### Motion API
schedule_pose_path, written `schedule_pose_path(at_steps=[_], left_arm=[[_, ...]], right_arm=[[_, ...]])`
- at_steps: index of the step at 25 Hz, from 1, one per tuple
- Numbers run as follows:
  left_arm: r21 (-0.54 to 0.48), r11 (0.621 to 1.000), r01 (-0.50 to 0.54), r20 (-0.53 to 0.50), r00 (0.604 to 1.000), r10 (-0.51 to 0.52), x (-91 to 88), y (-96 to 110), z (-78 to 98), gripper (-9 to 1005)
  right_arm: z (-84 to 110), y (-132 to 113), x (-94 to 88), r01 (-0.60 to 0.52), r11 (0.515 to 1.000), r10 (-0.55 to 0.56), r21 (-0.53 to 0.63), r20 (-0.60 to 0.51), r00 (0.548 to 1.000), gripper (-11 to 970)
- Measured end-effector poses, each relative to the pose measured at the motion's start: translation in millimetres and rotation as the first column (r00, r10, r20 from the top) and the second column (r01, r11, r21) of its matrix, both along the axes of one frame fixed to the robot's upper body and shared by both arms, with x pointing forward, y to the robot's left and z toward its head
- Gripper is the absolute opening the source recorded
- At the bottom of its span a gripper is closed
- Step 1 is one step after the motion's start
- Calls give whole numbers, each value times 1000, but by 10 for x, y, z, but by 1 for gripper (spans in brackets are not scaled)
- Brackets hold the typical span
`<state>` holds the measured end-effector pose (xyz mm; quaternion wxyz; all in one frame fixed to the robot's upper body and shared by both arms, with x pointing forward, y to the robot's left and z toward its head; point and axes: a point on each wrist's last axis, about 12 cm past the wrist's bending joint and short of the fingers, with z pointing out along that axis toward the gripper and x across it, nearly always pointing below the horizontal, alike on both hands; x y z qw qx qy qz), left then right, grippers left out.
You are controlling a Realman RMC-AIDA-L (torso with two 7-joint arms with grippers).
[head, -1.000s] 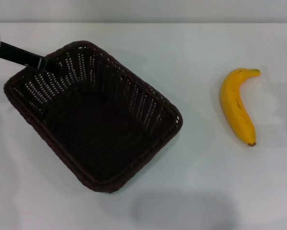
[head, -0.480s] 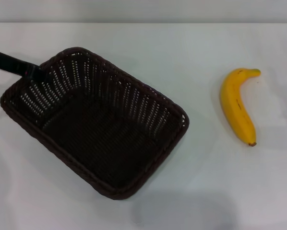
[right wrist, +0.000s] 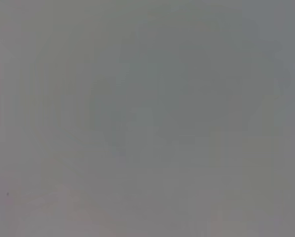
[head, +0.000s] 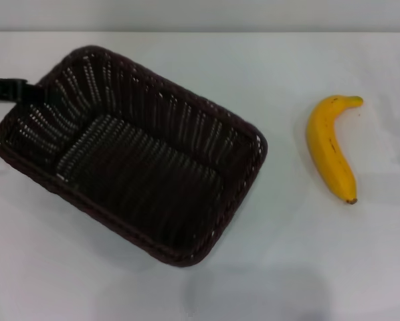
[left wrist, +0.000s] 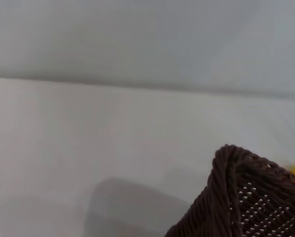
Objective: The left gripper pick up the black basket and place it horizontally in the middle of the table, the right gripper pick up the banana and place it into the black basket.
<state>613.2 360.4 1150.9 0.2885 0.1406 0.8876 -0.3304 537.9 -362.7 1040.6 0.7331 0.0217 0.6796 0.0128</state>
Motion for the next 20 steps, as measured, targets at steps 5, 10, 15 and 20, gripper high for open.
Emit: schedule_pose_path(at_steps=[5,10,15,20], left_arm=[[-135,984,-118,3,993,120,-145,106,-140,172],[-255,928,-272,-11,960,279,-203,131,-307,173],[-311,878,-365,-57,929,366,-185,63,-450,173],[-327,837,-438,-77,895,439,-82,-84,-541,173]], right_arm=[[5,-19,1,4,1000,-4,-10,-1,1000,724],[32,-97,4,45,999,-45,-3,11,999,724],[70,-203,10,115,993,-114,-17,29,993,723],[113,-313,40,183,980,-181,-80,30,983,723]])
